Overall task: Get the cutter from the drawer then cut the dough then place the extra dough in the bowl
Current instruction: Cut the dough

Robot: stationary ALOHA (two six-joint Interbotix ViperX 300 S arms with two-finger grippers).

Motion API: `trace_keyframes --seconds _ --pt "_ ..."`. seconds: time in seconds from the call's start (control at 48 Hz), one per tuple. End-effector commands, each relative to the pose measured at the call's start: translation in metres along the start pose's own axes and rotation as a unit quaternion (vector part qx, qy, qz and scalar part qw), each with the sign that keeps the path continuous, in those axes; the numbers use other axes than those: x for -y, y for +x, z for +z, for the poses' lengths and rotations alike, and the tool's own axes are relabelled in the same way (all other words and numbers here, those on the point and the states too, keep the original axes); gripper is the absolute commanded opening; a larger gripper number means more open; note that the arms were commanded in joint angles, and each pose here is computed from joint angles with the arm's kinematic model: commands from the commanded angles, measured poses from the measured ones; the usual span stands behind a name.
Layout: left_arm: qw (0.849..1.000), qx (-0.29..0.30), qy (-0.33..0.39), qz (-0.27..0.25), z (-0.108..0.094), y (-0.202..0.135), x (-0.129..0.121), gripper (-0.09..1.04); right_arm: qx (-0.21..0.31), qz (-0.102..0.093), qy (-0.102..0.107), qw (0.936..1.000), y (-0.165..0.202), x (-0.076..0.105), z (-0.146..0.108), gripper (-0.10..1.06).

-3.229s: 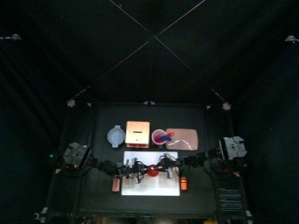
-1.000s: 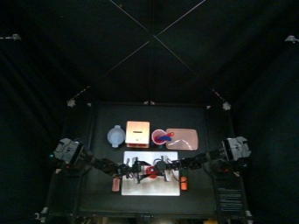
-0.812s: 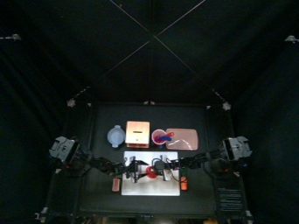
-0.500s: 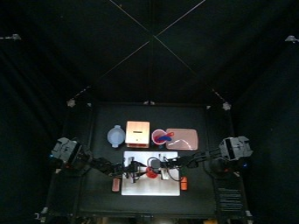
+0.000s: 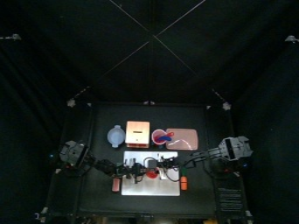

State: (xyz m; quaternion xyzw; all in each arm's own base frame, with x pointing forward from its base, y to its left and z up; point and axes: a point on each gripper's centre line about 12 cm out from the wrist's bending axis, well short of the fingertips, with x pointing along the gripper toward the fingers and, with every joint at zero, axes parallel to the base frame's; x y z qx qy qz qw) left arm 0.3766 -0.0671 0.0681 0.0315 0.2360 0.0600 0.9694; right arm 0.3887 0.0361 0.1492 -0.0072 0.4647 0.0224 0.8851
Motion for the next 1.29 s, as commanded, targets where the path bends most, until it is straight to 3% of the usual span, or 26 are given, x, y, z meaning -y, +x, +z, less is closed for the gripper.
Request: trace_keyframes --seconds 0.021,0.333,0.938,1.104,1.292 --pt "1.0 0.0 -0.008 0.003 0.005 0.006 -0.003 0.66 0.025 -0.001 -0.001 0.9997 -0.017 0.0 0.019 0.76" --pt "0.999 -0.044 -0.017 -0.006 -0.004 0.016 -0.003 0.66 -0.005 -0.004 -0.004 1.0 -0.009 -0.001 0.018 0.76" --pt "0.999 -0.047 -0.019 -0.005 -0.005 0.014 -0.005 0.66 -0.019 -0.001 -0.002 0.9998 -0.007 -0.005 0.019 0.74" --pt "0.999 -0.048 -0.019 -0.004 -0.005 0.015 -0.005 0.66 -0.016 0.001 -0.002 0.9999 -0.008 -0.007 0.022 0.69" --pt "0.999 -0.048 -0.019 -0.004 -0.005 0.014 -0.005 0.66 -0.014 0.001 -0.005 0.9999 -0.009 -0.008 0.023 0.54"
